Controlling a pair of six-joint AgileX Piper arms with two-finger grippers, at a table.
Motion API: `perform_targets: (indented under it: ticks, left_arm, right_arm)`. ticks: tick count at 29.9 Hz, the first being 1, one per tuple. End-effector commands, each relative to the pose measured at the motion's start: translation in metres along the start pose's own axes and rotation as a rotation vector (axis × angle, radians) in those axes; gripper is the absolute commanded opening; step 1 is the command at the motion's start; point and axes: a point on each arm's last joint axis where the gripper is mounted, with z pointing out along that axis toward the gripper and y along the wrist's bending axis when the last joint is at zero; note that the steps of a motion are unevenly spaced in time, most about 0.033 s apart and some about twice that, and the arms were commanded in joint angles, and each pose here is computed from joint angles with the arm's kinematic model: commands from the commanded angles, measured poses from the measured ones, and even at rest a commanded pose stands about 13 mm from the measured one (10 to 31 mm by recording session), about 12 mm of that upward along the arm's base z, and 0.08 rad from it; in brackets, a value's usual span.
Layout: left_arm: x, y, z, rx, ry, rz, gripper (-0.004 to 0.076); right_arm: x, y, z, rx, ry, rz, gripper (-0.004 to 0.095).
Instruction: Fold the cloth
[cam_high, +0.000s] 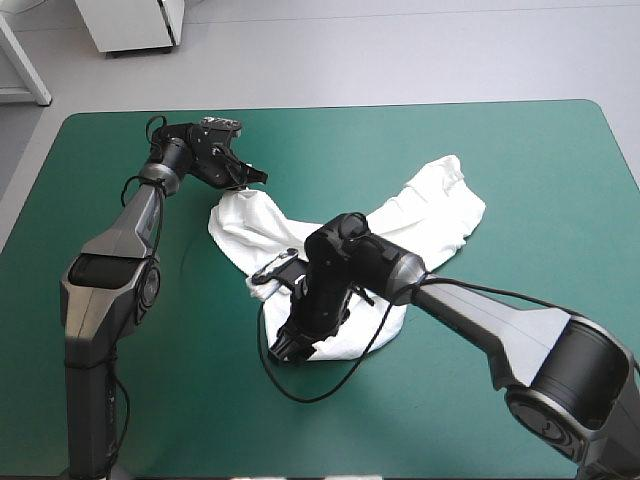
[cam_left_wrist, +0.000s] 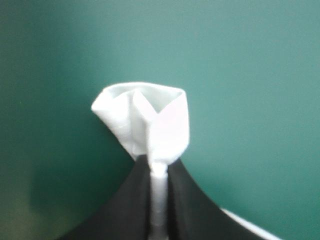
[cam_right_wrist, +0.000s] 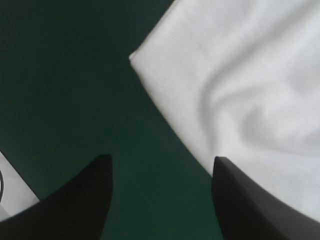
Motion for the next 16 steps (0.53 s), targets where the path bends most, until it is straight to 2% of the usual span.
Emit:
perform_targets:
  ticks: [1, 11, 14, 16]
  left_arm:
    - [-0.017, -0.01, -0.031, 0.007, -0.112, -0.008, -0.0009]
    - [-0.019, -0.01, -0.031, 0.012, -0.137, -0.053, -0.0009]
    - [-0.02, -0.01, -0.031, 0.016, -0.142, -0.057, -0.0009]
    - [-0.02, -0.01, -0.031, 0.016, -0.144, -0.057, -0.0009]
  right_arm:
    - [-0.005, 0.015, -0.006, -0.013, -0.06, -0.047, 0.0558]
    - [-0.016, 0.005, 0.035, 0.016, -0.02, -0.019, 0.0552]
    - [-0.017, 0.002, 0.049, 0.016, 0.024, 0.009, 0.0509]
    - [-0.015, 0.003, 0.059, 0.014, 0.07, 0.019, 0.0437]
